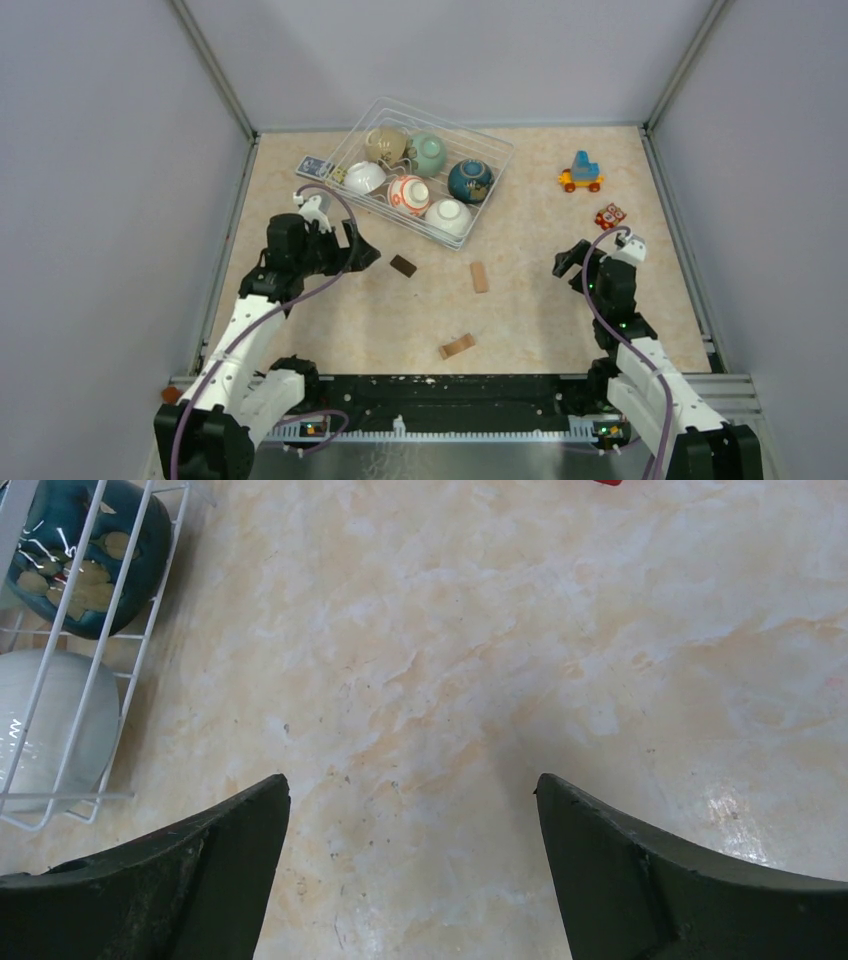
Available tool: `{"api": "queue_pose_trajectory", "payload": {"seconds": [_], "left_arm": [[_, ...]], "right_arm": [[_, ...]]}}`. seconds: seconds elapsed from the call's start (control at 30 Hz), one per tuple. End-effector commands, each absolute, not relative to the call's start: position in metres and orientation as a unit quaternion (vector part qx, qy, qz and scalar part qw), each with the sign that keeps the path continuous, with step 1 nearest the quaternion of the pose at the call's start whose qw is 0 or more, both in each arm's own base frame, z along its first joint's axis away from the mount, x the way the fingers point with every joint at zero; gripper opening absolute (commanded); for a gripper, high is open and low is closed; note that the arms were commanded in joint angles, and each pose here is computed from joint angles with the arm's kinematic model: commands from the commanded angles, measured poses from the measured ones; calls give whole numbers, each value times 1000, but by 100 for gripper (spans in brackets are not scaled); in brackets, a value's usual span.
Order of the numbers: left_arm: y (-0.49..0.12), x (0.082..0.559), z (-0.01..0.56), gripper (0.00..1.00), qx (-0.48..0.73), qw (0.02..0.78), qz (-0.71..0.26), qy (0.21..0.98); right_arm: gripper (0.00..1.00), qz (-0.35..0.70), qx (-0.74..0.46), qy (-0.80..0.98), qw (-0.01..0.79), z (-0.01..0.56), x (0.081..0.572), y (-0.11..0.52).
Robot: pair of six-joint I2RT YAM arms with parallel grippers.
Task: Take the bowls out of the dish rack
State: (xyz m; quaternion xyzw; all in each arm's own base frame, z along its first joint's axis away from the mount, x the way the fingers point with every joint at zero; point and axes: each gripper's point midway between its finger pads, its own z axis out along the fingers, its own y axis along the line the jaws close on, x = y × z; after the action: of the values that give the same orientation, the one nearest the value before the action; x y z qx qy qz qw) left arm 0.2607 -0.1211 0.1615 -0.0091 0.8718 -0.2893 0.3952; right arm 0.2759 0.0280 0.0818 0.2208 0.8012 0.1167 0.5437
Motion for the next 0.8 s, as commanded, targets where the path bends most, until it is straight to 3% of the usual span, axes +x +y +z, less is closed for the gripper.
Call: {"api": "queue_pose_trajectory", "payload": {"seconds": [0.0,0.5,0.77], "left_arm": [[-128,282,189,99,-26,431,-314,845],[-145,332,232,99,-52,458,-361,811],[-169,381,248,99,-50,498,-311,808]], "right_arm": [[92,137,216,787,561,93,281,34],[91,160,202,789,558,94,280,43],[92,169,194,789,558,94,281,48]]}}
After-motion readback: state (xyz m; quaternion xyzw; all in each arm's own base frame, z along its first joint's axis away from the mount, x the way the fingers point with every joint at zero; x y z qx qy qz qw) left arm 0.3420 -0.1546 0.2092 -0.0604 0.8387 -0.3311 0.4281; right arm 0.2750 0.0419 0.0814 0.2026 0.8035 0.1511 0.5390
